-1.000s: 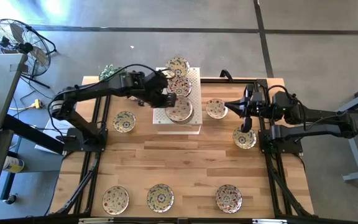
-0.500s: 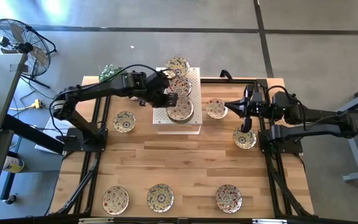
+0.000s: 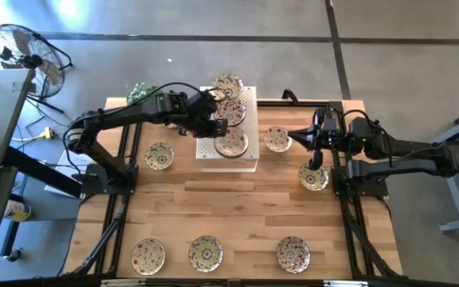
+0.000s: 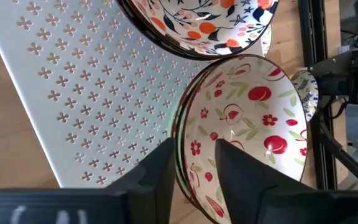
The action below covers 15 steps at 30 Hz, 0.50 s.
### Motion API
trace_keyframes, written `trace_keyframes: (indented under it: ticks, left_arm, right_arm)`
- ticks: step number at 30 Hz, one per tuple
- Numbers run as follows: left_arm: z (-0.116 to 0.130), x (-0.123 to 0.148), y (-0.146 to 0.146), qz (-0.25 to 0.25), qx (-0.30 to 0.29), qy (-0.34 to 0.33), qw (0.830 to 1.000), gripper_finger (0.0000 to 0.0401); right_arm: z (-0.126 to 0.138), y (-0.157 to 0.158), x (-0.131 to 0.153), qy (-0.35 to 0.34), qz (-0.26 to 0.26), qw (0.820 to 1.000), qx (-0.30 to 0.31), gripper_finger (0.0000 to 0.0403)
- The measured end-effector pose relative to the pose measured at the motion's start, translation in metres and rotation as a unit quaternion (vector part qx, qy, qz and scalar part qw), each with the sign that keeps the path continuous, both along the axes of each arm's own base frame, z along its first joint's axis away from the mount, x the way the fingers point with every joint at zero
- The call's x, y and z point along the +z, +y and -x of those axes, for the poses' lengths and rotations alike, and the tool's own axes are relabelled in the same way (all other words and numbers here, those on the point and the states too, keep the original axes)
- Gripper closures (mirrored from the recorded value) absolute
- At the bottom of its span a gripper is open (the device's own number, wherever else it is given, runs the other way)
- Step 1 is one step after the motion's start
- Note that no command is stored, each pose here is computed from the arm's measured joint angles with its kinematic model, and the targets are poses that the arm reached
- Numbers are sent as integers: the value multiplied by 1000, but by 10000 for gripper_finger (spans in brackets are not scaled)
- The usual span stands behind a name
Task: Pick & Place Mini bowls
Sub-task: Stack the red patterned bowl on top of the red patterned bowl on the shelf, then stack the yellow patterned bowl on top of the yellow patterned bowl on the shelf
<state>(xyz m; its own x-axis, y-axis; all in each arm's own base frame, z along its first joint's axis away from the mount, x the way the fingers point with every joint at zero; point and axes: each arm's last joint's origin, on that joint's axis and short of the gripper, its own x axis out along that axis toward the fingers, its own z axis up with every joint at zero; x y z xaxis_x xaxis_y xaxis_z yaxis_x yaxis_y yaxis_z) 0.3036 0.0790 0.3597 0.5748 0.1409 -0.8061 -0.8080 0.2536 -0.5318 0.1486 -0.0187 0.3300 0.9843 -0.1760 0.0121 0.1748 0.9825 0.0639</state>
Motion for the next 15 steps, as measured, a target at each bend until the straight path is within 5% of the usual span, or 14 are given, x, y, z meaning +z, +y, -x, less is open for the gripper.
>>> trace_keyframes:
  ticks: [8,15]
  left_arm:
    - [7,8,-1,-35,-25,-4,999,275]
    - [4,19,-13,-135,-118,-31,983,385]
  right_arm:
    - [0,0,0,0,0,1000,0,403]
    - [0,0,0,0,0,1000,0,403]
